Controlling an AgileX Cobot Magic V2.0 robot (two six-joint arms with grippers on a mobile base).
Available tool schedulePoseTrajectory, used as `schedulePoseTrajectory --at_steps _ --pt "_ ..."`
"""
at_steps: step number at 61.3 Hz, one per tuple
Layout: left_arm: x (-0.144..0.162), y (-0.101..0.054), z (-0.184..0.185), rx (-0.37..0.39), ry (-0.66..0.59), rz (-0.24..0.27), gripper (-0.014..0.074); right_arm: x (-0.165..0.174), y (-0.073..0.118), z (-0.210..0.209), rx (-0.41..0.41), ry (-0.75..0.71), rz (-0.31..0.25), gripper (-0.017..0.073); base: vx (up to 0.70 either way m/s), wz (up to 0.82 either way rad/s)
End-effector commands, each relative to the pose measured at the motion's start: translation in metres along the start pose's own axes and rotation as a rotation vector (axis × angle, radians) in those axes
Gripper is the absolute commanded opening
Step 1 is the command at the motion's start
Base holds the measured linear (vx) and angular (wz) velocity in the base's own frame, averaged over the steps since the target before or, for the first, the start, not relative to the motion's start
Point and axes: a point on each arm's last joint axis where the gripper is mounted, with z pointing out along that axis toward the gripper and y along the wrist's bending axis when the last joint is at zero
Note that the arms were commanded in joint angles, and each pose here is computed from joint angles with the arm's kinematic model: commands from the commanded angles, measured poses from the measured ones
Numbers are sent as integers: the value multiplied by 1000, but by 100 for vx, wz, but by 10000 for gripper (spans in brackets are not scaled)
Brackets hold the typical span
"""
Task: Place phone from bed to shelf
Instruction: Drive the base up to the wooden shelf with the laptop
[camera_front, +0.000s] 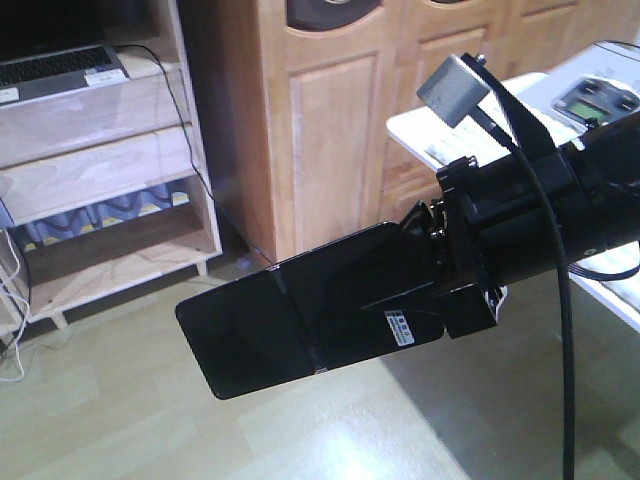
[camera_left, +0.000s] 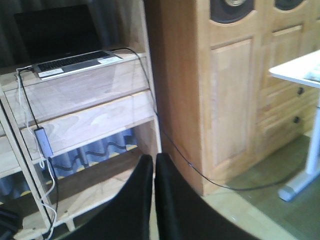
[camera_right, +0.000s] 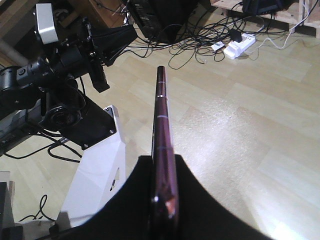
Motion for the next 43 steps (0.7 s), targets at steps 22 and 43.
schedulePoseTrajectory --at_steps 22,43 --pt "-16 1 -3 -3 -109 -9 1 -7 19 -11 -74 -51 -26 -1 45 25" --pt "-16 1 -3 -3 -109 -9 1 -7 19 -11 -74 -51 -26 -1 41 39"
